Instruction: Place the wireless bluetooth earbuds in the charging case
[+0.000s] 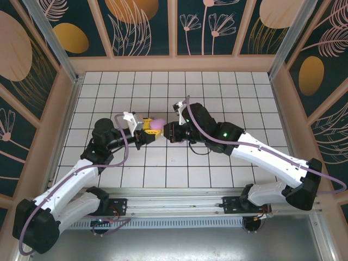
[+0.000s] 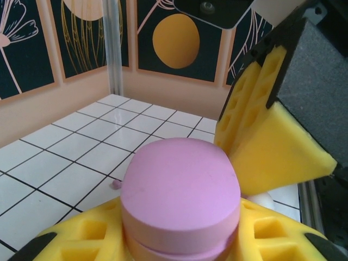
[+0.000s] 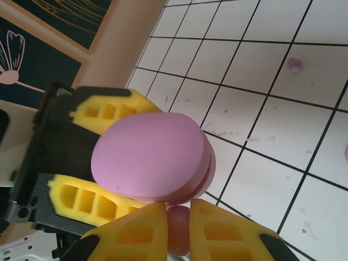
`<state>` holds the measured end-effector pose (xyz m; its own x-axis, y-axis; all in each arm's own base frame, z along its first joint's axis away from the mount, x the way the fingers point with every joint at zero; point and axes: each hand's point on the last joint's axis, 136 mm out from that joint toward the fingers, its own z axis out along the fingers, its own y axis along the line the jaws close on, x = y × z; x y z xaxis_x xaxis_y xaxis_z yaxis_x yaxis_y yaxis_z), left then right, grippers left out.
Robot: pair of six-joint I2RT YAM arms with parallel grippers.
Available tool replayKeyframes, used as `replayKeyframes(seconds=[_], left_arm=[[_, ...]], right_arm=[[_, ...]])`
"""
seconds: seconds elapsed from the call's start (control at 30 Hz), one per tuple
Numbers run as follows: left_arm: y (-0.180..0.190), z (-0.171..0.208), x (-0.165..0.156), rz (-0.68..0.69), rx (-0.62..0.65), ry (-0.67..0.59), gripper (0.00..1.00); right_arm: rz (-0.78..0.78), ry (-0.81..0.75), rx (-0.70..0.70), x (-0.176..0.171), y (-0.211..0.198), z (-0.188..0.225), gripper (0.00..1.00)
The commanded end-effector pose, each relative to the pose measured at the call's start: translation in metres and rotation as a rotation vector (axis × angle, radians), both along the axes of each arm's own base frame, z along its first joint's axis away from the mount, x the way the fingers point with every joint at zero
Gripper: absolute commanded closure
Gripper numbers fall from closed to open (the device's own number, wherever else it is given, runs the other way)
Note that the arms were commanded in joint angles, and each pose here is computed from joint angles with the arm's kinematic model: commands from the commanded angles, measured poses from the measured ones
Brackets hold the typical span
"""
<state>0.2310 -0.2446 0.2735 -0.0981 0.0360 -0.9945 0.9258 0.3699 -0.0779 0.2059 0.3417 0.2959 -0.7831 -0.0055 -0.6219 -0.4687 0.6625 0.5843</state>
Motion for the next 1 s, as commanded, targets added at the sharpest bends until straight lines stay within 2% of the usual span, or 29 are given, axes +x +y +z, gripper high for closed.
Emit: replayKeyframes(seconds=[0.0, 0.67, 0.97], left_arm=[[-0.01, -0.002, -0.022, -0.117, 0.002, -0.026, 1.0], [-0.011, -0.005, -0.016, -0.108, 0.011, -0.017, 1.0], [-0.01, -0.008, -0.013, -0.09, 0.018, -0.013, 1.0]], right_arm=[[-0.035, -0.074, 0.043, 0.018, 0.0, 0.029, 0.88], [-0.001, -0.07, 0.007, 0.018, 0.013, 0.024, 0.88], [0.017, -0.079, -0.061, 0.015, 0.023, 0.018, 0.88]])
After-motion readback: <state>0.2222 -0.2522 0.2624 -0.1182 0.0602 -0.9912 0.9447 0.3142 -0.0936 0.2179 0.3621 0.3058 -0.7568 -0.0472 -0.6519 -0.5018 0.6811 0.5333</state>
